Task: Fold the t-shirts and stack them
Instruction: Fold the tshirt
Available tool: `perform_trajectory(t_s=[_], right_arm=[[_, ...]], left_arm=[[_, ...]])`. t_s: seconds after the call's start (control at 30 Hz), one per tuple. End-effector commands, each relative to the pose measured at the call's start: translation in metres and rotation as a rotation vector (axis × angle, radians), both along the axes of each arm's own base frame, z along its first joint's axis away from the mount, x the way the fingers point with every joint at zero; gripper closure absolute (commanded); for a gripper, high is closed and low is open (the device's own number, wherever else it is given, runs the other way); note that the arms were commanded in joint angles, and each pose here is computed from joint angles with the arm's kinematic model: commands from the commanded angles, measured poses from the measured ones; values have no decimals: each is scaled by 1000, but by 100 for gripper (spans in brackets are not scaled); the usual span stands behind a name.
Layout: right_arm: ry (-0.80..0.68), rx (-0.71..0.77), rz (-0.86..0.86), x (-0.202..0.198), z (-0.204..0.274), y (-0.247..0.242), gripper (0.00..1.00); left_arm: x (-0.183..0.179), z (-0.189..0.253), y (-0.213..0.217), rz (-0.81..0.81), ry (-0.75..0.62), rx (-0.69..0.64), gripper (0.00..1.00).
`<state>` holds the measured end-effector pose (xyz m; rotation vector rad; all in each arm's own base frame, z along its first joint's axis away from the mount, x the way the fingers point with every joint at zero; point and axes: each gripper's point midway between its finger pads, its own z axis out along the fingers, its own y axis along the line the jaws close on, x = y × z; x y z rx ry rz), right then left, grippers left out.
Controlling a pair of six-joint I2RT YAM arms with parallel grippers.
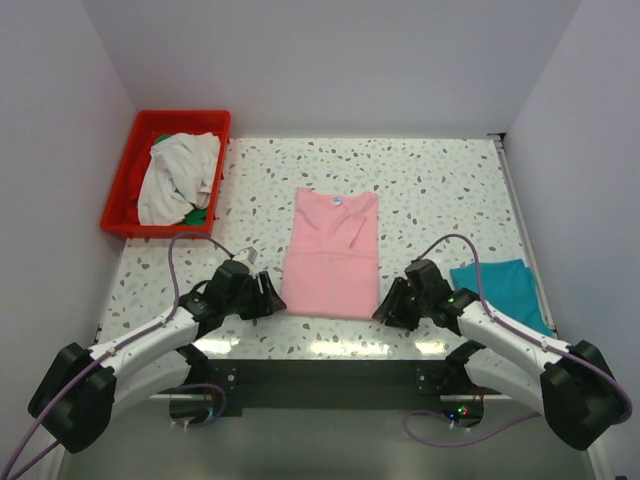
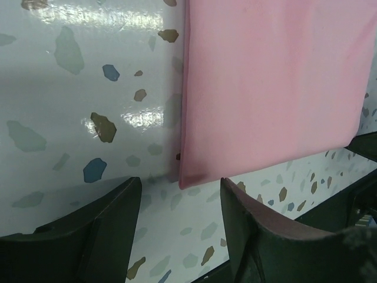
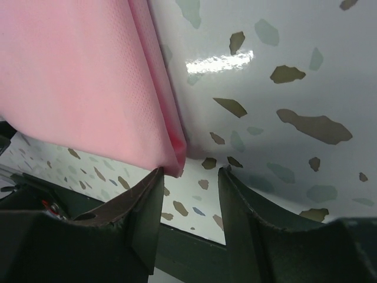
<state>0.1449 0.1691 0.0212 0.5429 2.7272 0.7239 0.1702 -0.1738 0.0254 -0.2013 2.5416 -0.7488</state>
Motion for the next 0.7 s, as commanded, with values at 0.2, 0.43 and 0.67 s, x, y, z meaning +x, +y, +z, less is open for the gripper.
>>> perform_trajectory(t_s=[0.2,0.43,0.67], right_arm=[[-14,6,-47,9,-14,3,56],[4,8,-46,7,-24,4,61],[5,5,-41,7,-27,5,69]], left_arm=[[-19,-26,-3,-26,84,30,46],[-21,-35,-2,-27,91,47,50],[-25,-40,-9,-49,106,43,56]])
